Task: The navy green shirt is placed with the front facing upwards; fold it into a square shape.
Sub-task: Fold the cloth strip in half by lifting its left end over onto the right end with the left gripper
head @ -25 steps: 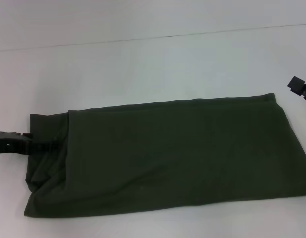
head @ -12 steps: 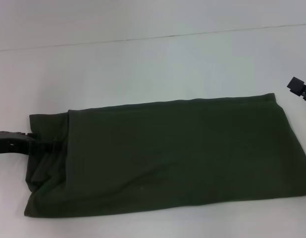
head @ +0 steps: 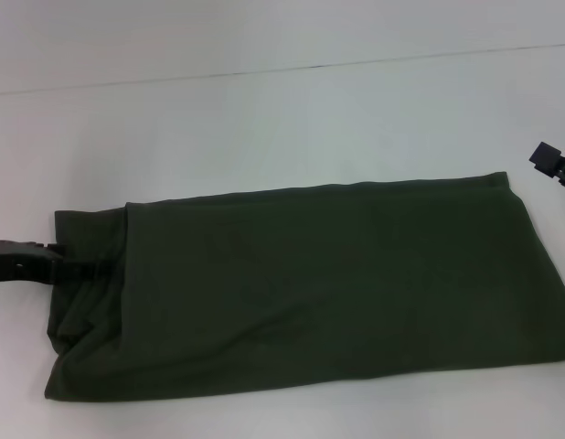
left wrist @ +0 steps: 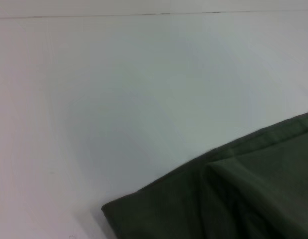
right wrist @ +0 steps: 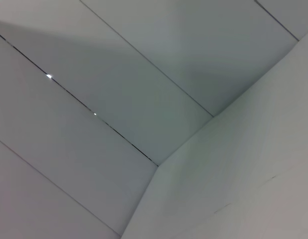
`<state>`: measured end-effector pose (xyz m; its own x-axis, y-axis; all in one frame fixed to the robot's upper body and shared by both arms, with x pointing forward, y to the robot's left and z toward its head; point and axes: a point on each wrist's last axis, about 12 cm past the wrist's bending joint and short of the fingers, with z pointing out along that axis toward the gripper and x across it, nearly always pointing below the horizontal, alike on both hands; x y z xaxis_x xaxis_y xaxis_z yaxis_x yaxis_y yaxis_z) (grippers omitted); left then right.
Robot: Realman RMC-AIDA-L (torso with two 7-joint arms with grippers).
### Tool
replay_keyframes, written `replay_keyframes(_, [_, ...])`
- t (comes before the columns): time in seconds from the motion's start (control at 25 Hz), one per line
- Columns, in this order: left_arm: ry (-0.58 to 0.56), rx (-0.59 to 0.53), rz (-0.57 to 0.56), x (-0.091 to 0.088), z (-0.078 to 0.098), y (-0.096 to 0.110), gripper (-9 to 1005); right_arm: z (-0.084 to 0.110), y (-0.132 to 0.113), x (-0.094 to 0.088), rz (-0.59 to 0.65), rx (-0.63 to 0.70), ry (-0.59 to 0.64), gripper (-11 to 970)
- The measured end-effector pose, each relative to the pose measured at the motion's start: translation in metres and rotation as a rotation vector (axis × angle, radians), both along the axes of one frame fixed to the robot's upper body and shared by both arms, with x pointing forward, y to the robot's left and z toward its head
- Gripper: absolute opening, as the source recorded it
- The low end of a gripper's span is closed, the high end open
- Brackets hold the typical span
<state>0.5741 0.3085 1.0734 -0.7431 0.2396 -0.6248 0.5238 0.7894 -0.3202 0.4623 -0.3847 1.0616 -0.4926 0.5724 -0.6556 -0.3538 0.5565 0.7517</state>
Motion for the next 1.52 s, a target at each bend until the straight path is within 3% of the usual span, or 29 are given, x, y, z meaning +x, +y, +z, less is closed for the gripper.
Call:
replay_keyframes(0.84, [0.049, -0.053, -0.066, -0.008, 0.004, -0.003, 920, 0.000, 0.000, 0.000, 0.001, 0.000, -0.001, 515])
replay_keyframes(1.32, [0.026, -0.123, -0.163, -0.005, 0.015, -0.022, 919, 0.000, 0.001, 0.001, 0.001, -0.002, -0.003, 515])
replay_keyframes(1.52, [-0.010, -0.123, -0.147, -0.002, 0.019, -0.019, 919, 0.000, 0.001, 0.002, 0.002, -0.002, -0.004, 515])
